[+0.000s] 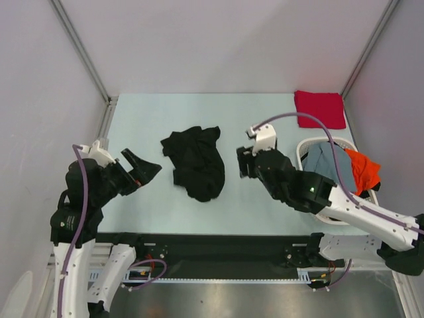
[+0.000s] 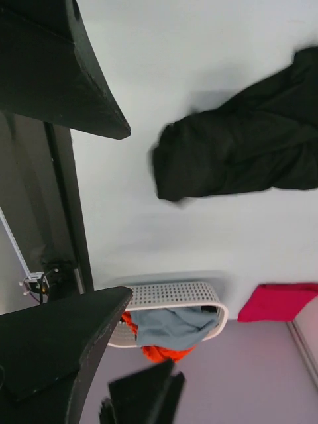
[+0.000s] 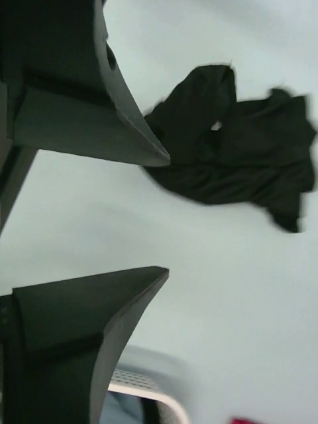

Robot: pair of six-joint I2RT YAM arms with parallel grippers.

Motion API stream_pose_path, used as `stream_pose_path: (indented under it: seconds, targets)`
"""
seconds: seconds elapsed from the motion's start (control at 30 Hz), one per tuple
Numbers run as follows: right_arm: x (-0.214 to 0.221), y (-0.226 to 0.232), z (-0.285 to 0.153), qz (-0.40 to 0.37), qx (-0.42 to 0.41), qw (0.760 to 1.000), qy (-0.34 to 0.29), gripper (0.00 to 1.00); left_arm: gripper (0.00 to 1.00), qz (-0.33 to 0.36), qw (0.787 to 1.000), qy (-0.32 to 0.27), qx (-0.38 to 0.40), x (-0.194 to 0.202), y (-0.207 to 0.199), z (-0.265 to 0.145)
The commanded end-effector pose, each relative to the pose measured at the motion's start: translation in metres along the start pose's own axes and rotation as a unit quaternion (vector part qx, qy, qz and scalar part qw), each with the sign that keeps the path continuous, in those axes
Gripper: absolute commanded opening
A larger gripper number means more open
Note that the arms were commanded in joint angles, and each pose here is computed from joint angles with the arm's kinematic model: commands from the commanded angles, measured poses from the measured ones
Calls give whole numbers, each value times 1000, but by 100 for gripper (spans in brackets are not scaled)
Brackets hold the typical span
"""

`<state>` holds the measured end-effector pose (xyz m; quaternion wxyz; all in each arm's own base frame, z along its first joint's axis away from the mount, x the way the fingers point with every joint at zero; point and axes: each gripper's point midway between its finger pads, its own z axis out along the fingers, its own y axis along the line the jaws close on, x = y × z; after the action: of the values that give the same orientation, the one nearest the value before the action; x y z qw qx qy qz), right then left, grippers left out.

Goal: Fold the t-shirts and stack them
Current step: Move the tshirt to the center of the board, then flatten the tshirt out

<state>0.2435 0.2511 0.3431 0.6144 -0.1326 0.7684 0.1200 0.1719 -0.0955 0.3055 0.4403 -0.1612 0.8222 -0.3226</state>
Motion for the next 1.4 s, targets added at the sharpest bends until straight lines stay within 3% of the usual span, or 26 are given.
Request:
stream_pose_path:
  seconds: [0.0,0.03,0.07,0.13,0.27,0.33,0.43,0.47,0.63,0.67,0.9,1.07,1.17,1.3,1.37]
  targets:
    - [47,-30,-27,55,-21,997,57,68,100,-5,998,4,-61,-3,24,12]
    - [72,-44,-18,60,-3,995,81,71,99,-16,998,5,-60,-4,24,18]
    - [84,-37,-17,74,-38,991,101,75,98,-26,998,17,-63,2,30,28]
    - [86,-43,3,116,-52,988,91,76,95,-44,997,39,-49,7,35,58]
    - [108,-15,44,153,-131,972,123,75,79,-68,987,125,-74,29,62,116]
    - [131,12,70,142,-176,959,172,74,78,-54,981,161,-92,39,76,148]
    - [132,43,92,133,-240,939,205,76,82,-6,971,208,-120,60,93,185]
    - [159,48,108,134,-242,929,245,77,83,-1,967,224,-123,68,97,194]
    - [181,75,145,146,-293,897,297,77,83,25,946,277,-165,93,132,213]
    - [198,78,152,146,-293,890,317,75,82,24,942,287,-174,99,139,215]
    - [211,96,175,167,-313,872,338,59,77,5,937,303,-173,117,150,223]
    - [234,93,188,166,-299,865,367,46,57,1,932,321,-166,124,152,226]
    - [246,94,191,171,-295,858,384,32,50,0,932,318,-174,125,154,223]
    - [245,90,198,172,-279,865,381,23,42,4,931,315,-182,125,158,221]
    - [243,86,200,171,-270,868,380,8,25,13,933,308,-187,120,159,223]
